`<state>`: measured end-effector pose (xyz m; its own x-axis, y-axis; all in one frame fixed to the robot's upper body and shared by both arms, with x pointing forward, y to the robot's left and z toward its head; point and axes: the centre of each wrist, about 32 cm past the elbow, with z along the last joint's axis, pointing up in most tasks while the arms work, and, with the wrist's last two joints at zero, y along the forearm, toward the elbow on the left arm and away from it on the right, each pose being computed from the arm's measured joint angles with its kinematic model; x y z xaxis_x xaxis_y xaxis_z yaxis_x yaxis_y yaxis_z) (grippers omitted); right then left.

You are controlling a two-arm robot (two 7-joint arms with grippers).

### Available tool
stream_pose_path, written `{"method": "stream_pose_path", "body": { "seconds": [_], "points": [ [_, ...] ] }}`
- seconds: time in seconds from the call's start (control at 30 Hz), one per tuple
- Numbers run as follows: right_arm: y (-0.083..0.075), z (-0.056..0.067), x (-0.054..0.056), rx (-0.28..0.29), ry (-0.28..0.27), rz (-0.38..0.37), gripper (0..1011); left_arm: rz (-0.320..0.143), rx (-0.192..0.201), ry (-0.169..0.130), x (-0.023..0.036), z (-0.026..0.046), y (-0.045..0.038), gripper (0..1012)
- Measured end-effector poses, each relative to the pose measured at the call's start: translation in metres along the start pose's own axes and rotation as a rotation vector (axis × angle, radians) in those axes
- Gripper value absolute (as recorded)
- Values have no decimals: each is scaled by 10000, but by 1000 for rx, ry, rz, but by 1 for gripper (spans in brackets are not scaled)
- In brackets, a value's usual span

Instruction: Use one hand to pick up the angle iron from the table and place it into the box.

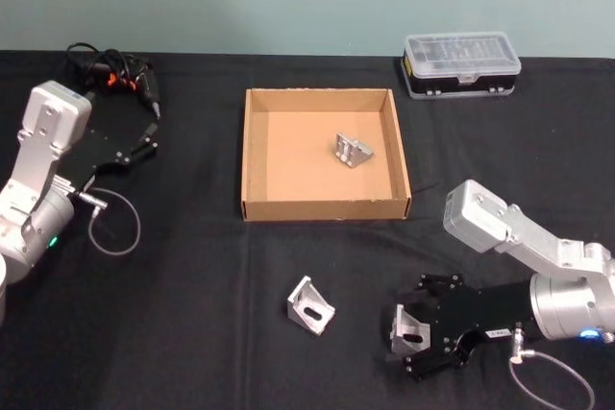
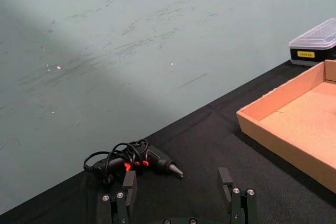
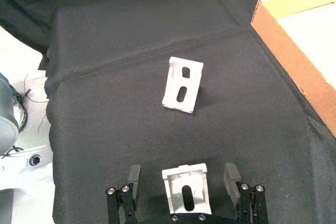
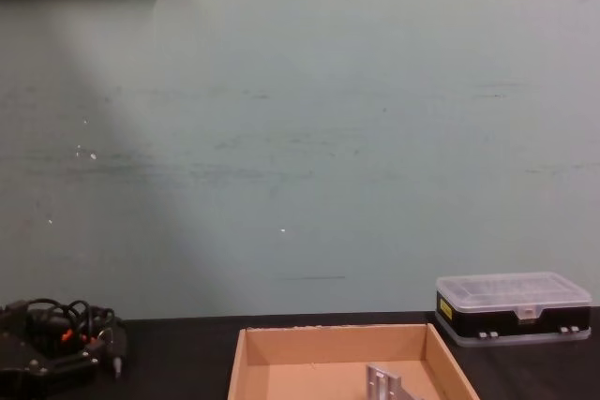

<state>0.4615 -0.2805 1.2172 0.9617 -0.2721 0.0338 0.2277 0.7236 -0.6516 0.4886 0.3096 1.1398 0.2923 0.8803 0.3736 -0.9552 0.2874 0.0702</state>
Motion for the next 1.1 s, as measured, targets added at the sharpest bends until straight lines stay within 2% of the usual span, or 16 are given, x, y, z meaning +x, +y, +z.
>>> {"method": "stream_pose_path", "body": {
  "seconds": [0.27,0.67,0.77,0.9,1.1],
  "points": [
    [30,-9,-1,-1,2,10,998,0,0,0,0,0,0,1000],
    [62,6,0,-1,-4,5,711,0,0,0,0,0,0,1000],
    [67,8,1,0,-6,3,572,0,0,0,0,0,0,1000],
    [67,5,6,0,-6,0,473,0,0,0,0,0,0,1000],
    [69,7,15,2,-7,-2,469,0,0,0,0,0,0,1000]
  ]
}}
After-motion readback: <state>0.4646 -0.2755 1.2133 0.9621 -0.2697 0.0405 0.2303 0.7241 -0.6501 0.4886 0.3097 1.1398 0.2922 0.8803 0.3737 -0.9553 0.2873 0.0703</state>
